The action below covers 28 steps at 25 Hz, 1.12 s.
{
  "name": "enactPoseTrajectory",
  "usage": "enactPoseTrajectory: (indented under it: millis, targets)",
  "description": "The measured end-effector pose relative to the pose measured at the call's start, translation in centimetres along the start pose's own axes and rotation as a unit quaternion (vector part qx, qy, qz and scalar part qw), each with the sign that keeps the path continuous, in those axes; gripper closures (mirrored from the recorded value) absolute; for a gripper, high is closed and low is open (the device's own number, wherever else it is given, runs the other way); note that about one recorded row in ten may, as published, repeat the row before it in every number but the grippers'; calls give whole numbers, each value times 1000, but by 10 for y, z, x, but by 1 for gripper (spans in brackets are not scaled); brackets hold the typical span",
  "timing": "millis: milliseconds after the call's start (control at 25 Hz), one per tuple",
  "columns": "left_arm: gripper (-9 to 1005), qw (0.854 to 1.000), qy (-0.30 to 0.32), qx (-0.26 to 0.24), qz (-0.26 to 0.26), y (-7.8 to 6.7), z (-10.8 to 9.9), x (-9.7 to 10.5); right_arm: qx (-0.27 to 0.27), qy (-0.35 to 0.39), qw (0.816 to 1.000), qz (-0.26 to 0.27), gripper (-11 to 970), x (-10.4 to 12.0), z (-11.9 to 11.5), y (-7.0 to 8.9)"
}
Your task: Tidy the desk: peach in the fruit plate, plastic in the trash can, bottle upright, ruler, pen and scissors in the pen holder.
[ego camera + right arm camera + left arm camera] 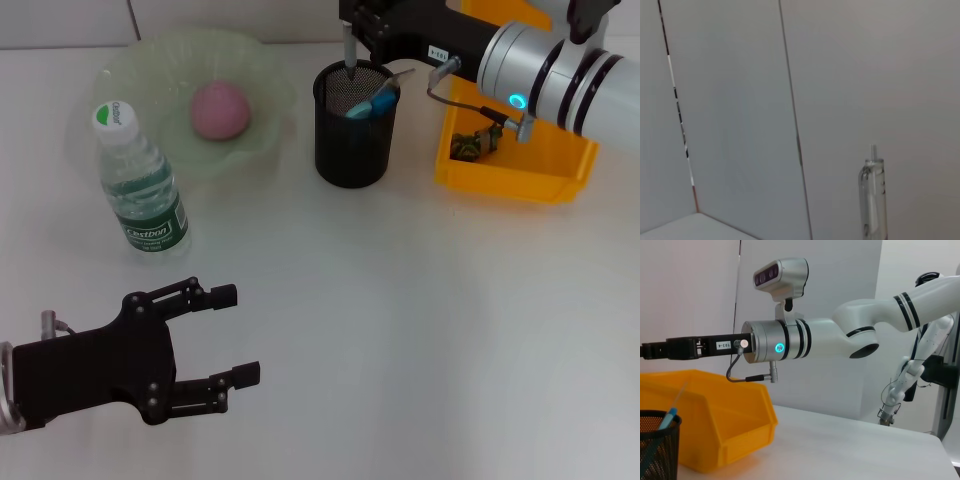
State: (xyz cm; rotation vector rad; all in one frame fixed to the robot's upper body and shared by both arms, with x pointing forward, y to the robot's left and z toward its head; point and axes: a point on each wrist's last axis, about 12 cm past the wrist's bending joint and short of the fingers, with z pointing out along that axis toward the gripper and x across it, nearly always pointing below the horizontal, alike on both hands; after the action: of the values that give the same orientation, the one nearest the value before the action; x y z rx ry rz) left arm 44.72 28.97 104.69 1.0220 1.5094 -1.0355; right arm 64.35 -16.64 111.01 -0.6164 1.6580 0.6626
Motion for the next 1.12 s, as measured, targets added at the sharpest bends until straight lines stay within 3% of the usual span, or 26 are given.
enactPoseTrajectory:
  millis: [360,480,640,800,920,1120]
  targets:
    - [167,1000,-1,0,0,0,0,0,-7,-12,1000,-5,761,-1,-7,1]
    - [167,1000,-2,-1,0,0,-1,0,-18,-45,999,-3,584,-7,-21,2]
    - [167,1000,-4,-5,-1,0,-3,-1,-53,-114,992,18,540,-20,-61,5]
    - [167,1000,-5,-6,-1,1,-3,-1,-92,-146,984,52,496,-24,-115,4]
    - [167,1000,-4,-6,1,2,-3,-3,-145,-115,981,55,463,-18,-154,7]
    - [167,1000,-4,-7,5,5,-3,-5,-242,6,970,14,254,16,-200,25]
